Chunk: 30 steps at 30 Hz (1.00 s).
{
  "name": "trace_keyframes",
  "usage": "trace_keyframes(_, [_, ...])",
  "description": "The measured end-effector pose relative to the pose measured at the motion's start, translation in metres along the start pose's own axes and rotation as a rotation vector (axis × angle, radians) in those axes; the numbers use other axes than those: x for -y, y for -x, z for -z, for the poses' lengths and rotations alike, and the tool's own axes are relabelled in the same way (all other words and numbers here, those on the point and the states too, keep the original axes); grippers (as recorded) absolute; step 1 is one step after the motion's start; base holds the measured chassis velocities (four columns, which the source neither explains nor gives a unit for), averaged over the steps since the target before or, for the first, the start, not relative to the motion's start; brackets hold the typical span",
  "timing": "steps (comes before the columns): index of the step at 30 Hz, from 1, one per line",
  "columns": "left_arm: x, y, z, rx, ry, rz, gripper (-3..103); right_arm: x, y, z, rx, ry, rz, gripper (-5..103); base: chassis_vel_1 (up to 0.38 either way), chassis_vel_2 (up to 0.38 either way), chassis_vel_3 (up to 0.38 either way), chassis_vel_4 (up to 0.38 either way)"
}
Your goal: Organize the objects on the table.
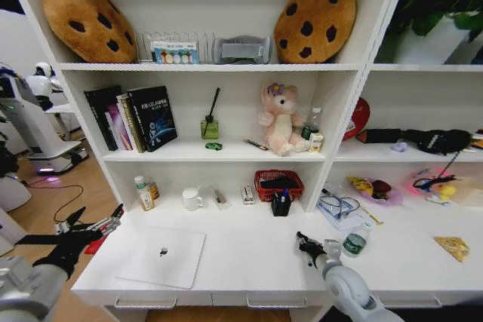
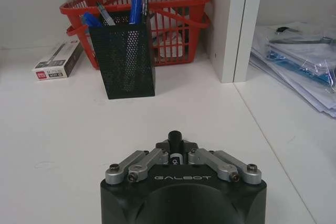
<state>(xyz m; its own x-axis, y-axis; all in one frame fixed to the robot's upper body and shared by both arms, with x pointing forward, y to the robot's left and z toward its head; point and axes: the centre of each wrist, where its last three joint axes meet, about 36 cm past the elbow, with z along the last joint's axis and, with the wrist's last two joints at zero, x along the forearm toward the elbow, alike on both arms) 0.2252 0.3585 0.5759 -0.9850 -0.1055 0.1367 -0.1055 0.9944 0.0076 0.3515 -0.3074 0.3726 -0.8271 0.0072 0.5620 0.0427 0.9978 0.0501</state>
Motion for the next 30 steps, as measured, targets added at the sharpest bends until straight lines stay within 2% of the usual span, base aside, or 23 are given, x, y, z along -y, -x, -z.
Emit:
trace_keyframes(2, [0.0, 0.0, 0.0, 0.0, 0.0, 0.0, 100, 0.001, 0.0, 0.001, 0.018, -0.001, 0.011, 12, 0.0, 0.0, 0.0, 0.0])
trace_keyframes(3, [0.0, 0.0, 0.0, 0.0, 0.0, 0.0, 100, 0.002, 0.002, 0.004, 0.105, -0.012, 0.056, 12, 0.0, 0.0, 0.0, 0.0])
trace_keyframes(4, [0.0, 0.0, 0.0, 0.0, 0.0, 0.0, 100, 0.005, 0.004, 0.009, 0.198, -0.065, 0.094, 12, 0.0, 0.0, 0.0, 0.0])
trace_keyframes(5, [0.0, 0.0, 0.0, 0.0, 0.0, 0.0, 100, 0.005, 0.004, 0.009, 0.198, -0.065, 0.094, 12, 0.0, 0.0, 0.0, 0.0])
trace_keyframes(7, [0.0, 0.0, 0.0, 0.0, 0.0, 0.0, 100, 0.01, 0.013, 0.027, 0.378, -0.144, 0.148, 12, 0.0, 0.0, 0.0, 0.0])
trace_keyframes(8, [0.0, 0.0, 0.0, 0.0, 0.0, 0.0, 100, 0.01, 0.013, 0.027, 0.378, -0.144, 0.148, 12, 0.0, 0.0, 0.0, 0.0])
trace_keyframes(10, [0.0, 0.0, 0.0, 0.0, 0.0, 0.0, 100, 0.011, 0.03, 0.051, 0.532, -0.169, 0.181, 12, 0.0, 0.0, 0.0, 0.0])
trace_keyframes(11, [0.0, 0.0, 0.0, 0.0, 0.0, 0.0, 100, 0.011, 0.03, 0.051, 0.532, -0.169, 0.181, 12, 0.0, 0.0, 0.0, 0.0])
trace_keyframes(13, [0.0, 0.0, 0.0, 0.0, 0.0, 0.0, 100, 0.016, 0.048, 0.064, 0.641, -0.198, 0.181, 12, 0.0, 0.0, 0.0, 0.0])
trace_keyframes(14, [0.0, 0.0, 0.0, 0.0, 0.0, 0.0, 100, 0.016, 0.048, 0.064, 0.641, -0.198, 0.181, 12, 0.0, 0.0, 0.0, 0.0])
trace_keyframes(16, [0.0, 0.0, 0.0, 0.0, 0.0, 0.0, 100, 0.017, 0.087, 0.069, 0.767, -0.226, 0.17, 12, 0.0, 0.0, 0.0, 0.0])
trace_keyframes(18, [0.0, 0.0, 0.0, 0.0, 0.0, 0.0, 100, 0.016, 0.096, 0.068, 0.782, -0.227, 0.163, 12, 0.0, 0.0, 0.0, 0.0])
trace_keyframes(20, [0.0, 0.0, 0.0, 0.0, 0.0, 0.0, 100, 0.007, 0.126, 0.06, 0.836, -0.24, 0.148, 12, 0.0, 0.0, 0.0, 0.0])
trace_keyframes(24, [0.0, 0.0, 0.0, 0.0, 0.0, 0.0, 100, -0.004, 0.143, 0.054, 0.87, -0.25, 0.154, 12, 0.0, 0.0, 0.0, 0.0])
trace_keyframes(26, [0.0, 0.0, 0.0, 0.0, 0.0, 0.0, 100, -0.012, 0.151, 0.05, 0.894, -0.246, 0.162, 12, 0.0, 0.0, 0.0, 0.0])
trace_keyframes(28, [0.0, 0.0, 0.0, 0.0, 0.0, 0.0, 100, -0.035, 0.164, 0.049, 0.937, -0.22, 0.179, 12, 0.0, 0.0, 0.0, 0.0])
trace_keyframes(30, [0.0, 0.0, 0.0, 0.0, 0.0, 0.0, 100, -0.042, 0.167, 0.05, 0.944, -0.209, 0.182, 12, 0.0, 0.0, 0.0, 0.0])
